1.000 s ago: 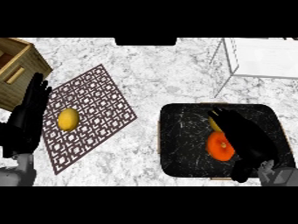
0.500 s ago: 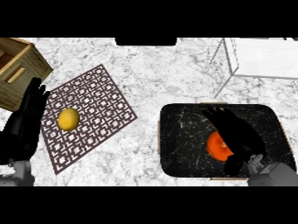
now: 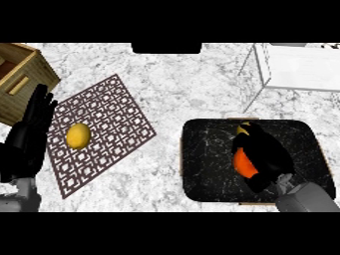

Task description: Pick the squash from the tray and place it in the tiered shelf

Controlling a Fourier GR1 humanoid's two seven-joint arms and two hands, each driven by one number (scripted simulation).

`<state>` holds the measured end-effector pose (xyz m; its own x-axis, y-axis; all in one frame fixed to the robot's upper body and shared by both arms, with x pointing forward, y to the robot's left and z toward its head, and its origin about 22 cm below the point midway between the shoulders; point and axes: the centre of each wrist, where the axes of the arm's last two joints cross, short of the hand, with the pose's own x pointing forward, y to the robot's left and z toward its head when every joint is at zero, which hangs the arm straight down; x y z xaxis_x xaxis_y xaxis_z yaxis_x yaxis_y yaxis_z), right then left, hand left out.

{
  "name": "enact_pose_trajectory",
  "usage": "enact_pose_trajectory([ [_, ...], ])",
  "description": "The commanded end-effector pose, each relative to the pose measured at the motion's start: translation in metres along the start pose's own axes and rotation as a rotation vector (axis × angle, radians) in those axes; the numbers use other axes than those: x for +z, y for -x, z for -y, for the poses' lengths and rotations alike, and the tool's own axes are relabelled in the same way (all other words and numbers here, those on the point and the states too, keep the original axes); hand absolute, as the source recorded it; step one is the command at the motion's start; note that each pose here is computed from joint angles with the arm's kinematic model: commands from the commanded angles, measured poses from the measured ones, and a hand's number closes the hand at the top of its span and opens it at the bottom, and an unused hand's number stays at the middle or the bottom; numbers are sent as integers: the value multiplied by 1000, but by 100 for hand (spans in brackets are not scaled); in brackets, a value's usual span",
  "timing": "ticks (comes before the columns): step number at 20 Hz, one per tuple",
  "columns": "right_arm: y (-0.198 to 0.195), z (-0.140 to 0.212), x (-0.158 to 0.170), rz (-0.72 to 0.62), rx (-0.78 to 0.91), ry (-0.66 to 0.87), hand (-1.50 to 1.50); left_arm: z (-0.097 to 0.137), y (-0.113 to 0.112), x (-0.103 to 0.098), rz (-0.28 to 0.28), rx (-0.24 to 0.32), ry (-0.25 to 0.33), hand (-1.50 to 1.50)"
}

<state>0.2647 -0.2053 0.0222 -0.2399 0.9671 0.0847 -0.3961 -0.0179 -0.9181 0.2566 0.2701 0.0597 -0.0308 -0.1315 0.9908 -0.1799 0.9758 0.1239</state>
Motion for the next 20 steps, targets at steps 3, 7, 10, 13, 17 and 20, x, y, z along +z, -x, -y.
enact_pose_trajectory([
  [3,-16,-29,-21,34,95,43,150,6,15,4,-10,-4,11,0],
  [7,20,-6,0,-90,-31,72,150,3,1,2,-12,-6,0,0],
  [10,42,-25,3,-275,-160,64,150,-4,1,-2,1,-9,-20,0],
  [13,62,-19,13,-328,-285,87,150,-11,5,15,-7,8,-9,0],
  [17,51,12,35,-263,-359,135,150,0,-17,-6,-9,16,-9,0],
  [20,42,53,50,-248,-409,264,150,12,8,-1,-8,-10,-11,0],
])
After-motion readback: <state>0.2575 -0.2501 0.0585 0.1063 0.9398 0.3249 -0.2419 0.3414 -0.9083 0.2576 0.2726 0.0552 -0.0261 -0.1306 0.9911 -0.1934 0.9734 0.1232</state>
